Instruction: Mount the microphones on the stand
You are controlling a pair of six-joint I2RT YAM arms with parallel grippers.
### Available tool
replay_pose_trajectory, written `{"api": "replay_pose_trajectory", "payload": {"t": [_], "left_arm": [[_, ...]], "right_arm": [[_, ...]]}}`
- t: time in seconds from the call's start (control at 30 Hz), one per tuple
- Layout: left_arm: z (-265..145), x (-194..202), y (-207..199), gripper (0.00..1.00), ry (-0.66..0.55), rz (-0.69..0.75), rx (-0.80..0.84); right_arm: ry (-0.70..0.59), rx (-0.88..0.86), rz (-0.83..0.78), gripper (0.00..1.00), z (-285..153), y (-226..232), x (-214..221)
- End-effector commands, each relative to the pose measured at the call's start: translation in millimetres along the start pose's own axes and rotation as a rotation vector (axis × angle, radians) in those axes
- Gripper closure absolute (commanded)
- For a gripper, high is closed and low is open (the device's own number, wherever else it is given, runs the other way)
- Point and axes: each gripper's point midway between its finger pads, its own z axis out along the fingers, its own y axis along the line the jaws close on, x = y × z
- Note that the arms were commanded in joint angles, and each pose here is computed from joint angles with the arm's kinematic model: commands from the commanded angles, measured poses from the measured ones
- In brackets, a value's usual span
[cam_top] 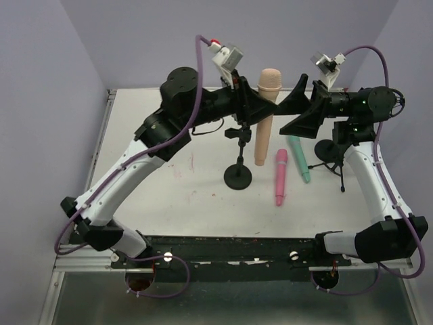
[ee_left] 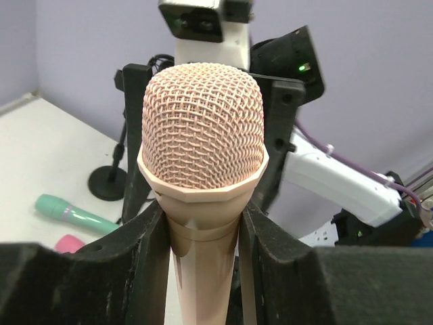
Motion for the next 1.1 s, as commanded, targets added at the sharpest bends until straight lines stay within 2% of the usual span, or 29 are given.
{"api": "replay_pose_trajectory", "payload": {"t": [0.0,0.13,0.23,0.4,0.63,0.73,0.87,0.93,1.07], "left_arm": [[-73,-31,-23,1.0,-0.091,0.159,-0.064],[-120,-18,-17,1.0,-0.095,0.219,-0.134],[-153,-7,-9,1.0,-0.102,0.266,-0.207],[-191,15,2,1.0,-0.102,0.306,-0.296],[-214,24,5,1.0,-0.113,0.294,-0.354],[-218,23,8,1.0,-0.118,0.274,-0.387],[-218,25,12,1.0,-0.137,0.219,-0.406],[-220,27,14,1.0,-0.151,0.191,-0.415],[-227,28,15,1.0,-0.164,0.164,-0.444]], "right_arm": [[0.158,-0.067,-0.105,0.0,-8,3,32],[0.158,-0.018,-0.02,0.0,-7,-26,37],[0.157,-0.02,-0.02,0.0,-6,-43,36],[0.143,-0.023,-0.044,0.0,-3,-31,14],[0.017,-0.078,-0.031,0.0,4,15,-43],[0.001,-0.066,-0.017,0.0,6,4,-73],[-0.1,-0.012,0.017,0.0,12,-39,-102],[-0.168,0.06,-0.045,0.0,13,-53,-121],[-0.227,0.287,-0.299,0.0,8,-70,-151]]}}
